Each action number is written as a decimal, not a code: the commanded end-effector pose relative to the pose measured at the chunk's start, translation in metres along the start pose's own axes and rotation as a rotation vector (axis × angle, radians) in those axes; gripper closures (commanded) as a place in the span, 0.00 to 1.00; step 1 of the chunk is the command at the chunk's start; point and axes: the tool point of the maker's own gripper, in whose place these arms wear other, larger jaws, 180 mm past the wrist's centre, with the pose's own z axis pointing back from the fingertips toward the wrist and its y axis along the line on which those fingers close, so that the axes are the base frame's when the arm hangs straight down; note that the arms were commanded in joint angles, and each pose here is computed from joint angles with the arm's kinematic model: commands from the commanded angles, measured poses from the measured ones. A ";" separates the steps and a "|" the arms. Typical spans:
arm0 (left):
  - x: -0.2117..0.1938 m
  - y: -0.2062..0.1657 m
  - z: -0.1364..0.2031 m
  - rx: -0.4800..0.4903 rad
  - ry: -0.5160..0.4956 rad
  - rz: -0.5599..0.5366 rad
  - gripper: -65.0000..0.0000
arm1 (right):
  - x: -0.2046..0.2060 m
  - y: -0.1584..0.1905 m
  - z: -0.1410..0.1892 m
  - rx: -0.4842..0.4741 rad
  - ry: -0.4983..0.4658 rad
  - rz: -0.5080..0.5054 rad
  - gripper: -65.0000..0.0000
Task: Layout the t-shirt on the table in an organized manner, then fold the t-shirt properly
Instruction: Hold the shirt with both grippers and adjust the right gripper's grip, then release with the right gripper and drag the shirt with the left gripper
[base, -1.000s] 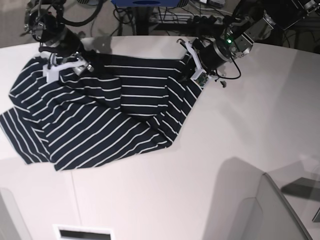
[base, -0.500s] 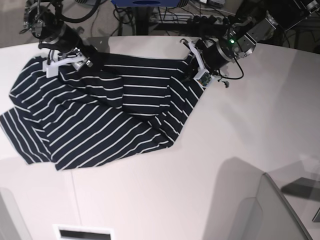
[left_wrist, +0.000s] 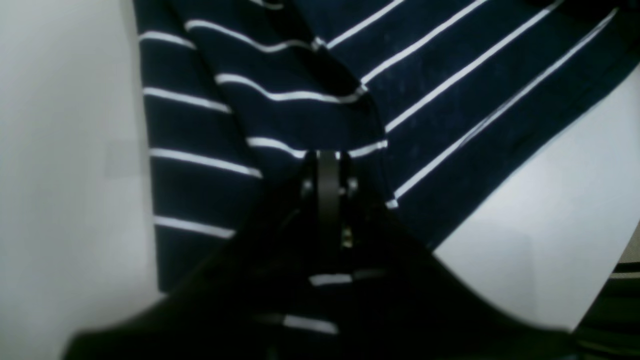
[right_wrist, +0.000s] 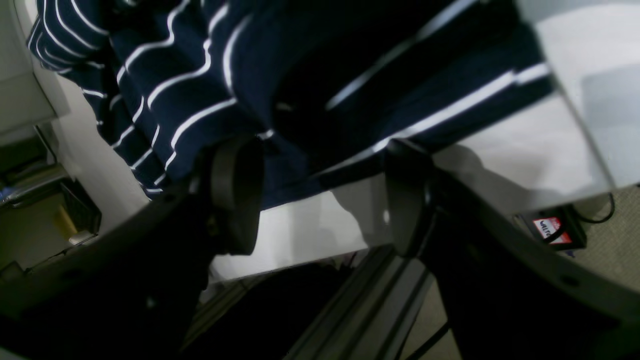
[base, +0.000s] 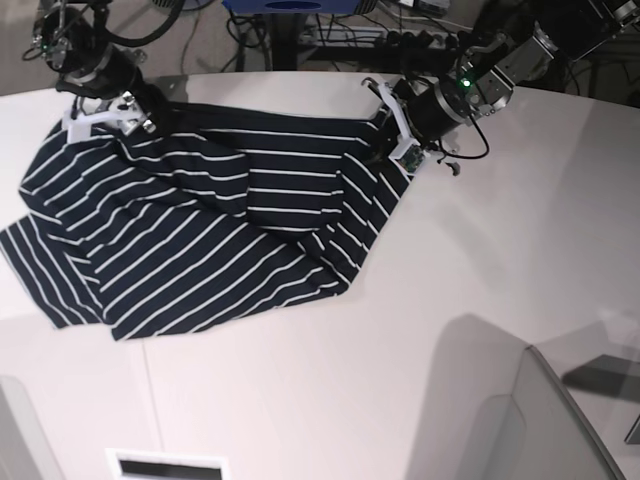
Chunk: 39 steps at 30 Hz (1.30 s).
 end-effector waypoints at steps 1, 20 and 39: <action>0.005 0.005 0.001 0.008 -0.012 -0.010 1.00 | 0.009 0.011 0.000 0.034 -0.023 0.015 0.46; 0.005 0.006 0.002 0.009 -0.011 -0.011 1.00 | 0.025 0.006 -0.016 0.029 -0.010 0.007 0.47; 0.003 0.012 0.002 0.021 -0.004 -0.016 1.00 | 0.096 0.042 0.040 0.100 -0.090 0.102 0.99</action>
